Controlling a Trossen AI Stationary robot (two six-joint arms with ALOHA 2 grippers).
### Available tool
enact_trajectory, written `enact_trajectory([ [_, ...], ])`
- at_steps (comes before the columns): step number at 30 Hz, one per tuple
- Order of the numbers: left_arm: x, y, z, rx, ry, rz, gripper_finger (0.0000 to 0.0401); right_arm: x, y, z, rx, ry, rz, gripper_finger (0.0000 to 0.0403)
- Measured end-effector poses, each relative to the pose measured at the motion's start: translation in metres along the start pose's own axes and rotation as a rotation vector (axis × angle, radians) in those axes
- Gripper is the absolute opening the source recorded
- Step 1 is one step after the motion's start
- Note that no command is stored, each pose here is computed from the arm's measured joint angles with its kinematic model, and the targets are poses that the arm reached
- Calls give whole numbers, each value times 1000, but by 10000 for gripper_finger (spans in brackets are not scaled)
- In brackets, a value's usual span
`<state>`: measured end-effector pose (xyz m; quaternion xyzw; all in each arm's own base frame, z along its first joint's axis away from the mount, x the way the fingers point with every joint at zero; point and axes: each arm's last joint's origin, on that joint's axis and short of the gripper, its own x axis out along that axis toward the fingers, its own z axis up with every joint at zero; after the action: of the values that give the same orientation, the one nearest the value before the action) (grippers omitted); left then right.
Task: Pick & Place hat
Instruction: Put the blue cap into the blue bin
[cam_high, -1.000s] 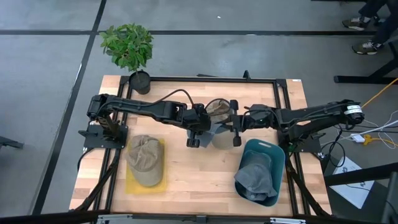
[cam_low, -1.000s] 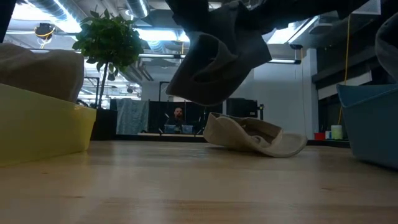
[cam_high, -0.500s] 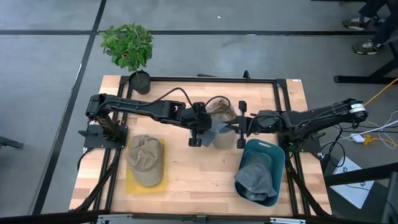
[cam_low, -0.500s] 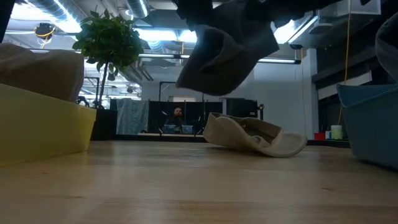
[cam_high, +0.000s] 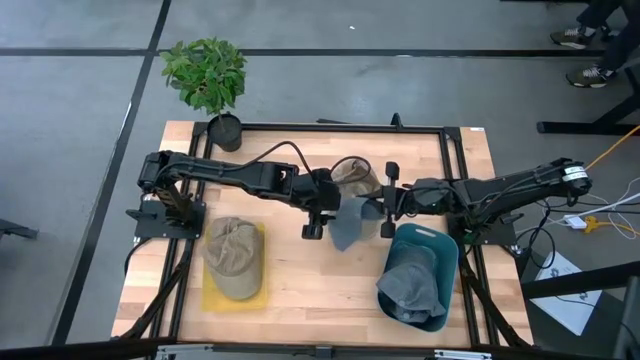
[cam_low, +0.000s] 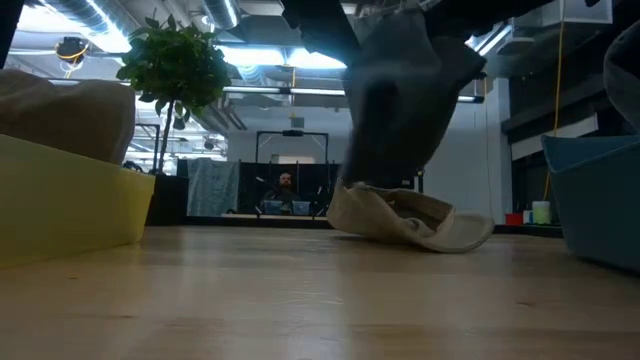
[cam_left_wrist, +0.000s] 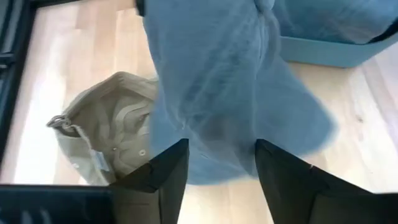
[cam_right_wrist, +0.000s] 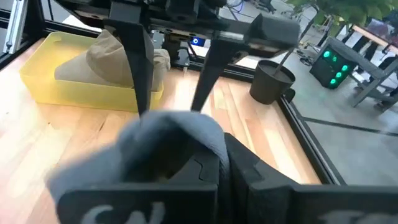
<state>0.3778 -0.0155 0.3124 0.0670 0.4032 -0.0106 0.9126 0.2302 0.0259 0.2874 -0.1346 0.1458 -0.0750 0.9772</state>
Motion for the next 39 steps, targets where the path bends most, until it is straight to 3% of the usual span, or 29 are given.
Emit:
enact_trajectory([
  [7,0,2,0,-9,2,76,191,-9,-5,2,70,-3,-42,3],
  [17,-2,-5,-6,-61,73,228,164,-30,-13,7,212,-35,-45,3],
  [23,-4,-12,-5,-30,75,335,146,-33,-9,6,267,-19,-31,3],
  [31,-4,-12,-13,-78,141,348,119,-51,4,11,252,-48,-69,4],
  [39,-5,-19,-11,-84,118,346,83,-81,11,15,284,-96,-99,4],
])
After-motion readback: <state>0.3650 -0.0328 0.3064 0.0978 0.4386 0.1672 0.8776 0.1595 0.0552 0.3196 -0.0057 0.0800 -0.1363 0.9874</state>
